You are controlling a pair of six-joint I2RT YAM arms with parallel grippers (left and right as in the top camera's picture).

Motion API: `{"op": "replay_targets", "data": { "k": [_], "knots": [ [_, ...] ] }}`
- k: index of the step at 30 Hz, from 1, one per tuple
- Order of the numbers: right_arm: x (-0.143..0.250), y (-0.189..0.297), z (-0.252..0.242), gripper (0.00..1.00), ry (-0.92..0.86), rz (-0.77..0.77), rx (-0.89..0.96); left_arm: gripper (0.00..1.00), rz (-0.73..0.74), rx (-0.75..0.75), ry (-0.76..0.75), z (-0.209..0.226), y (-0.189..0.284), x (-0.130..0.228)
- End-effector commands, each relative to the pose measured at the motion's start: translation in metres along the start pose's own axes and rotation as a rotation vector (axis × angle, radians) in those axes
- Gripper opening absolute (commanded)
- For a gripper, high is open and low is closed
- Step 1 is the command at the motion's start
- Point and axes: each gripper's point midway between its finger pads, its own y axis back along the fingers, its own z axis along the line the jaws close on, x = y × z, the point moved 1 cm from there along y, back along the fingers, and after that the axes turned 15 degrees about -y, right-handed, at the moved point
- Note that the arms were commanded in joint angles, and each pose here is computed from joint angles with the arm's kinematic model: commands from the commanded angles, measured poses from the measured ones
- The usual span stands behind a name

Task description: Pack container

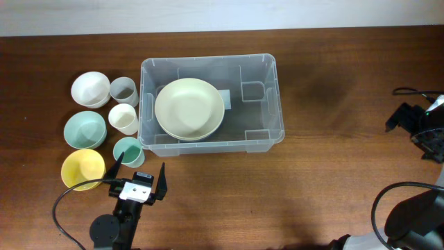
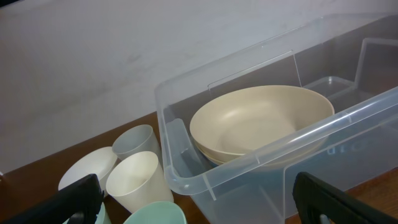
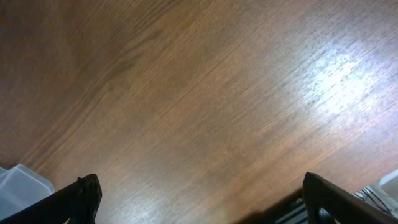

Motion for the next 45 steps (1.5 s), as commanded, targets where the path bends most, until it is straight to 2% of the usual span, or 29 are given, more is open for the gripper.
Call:
{"op": "replay_targets", "data": {
  "k": [1,17,22,28,32,37,40,45],
  "knots": [
    [0.001,0.003,0.001,0.99,0.006,-0.009,-0.014,1.00,-0.002,0.005,0.003,-0.001,0.000,0.001],
    [0.001,0.003,0.001,0.99,0.006,-0.010,-0.015,1.00,-0.009,0.000,0.001,0.000,0.000,-0.001],
    [0.001,0.003,0.001,0.99,0.006,-0.010,-0.015,1.00,-0.069,-0.019,-0.013,0.006,0.001,-0.015],
    [0.001,0.003,0.001,0.99,0.006,-0.010,-0.015,1.00,-0.249,-0.105,-0.063,0.031,0.012,-0.064],
    [0.001,0.003,0.001,0.99,0.006,-0.010,-0.015,1.00,-0.207,-0.214,-0.059,0.066,0.018,-0.083],
    [0.001,0.003,0.001,0.99,0.006,-0.010,-0.015,1.00,-0.117,-0.239,-0.060,0.111,0.007,-0.116],
    [0.001,0.003,0.001,0.99,0.006,-0.010,-0.015,1.00,0.042,-0.166,-0.019,0.147,-0.028,-0.129],
    [0.001,0.003,0.001,0.99,0.006,-0.010,-0.015,1.00,0.201,0.011,0.051,0.162,-0.081,-0.128]
  ]
}}
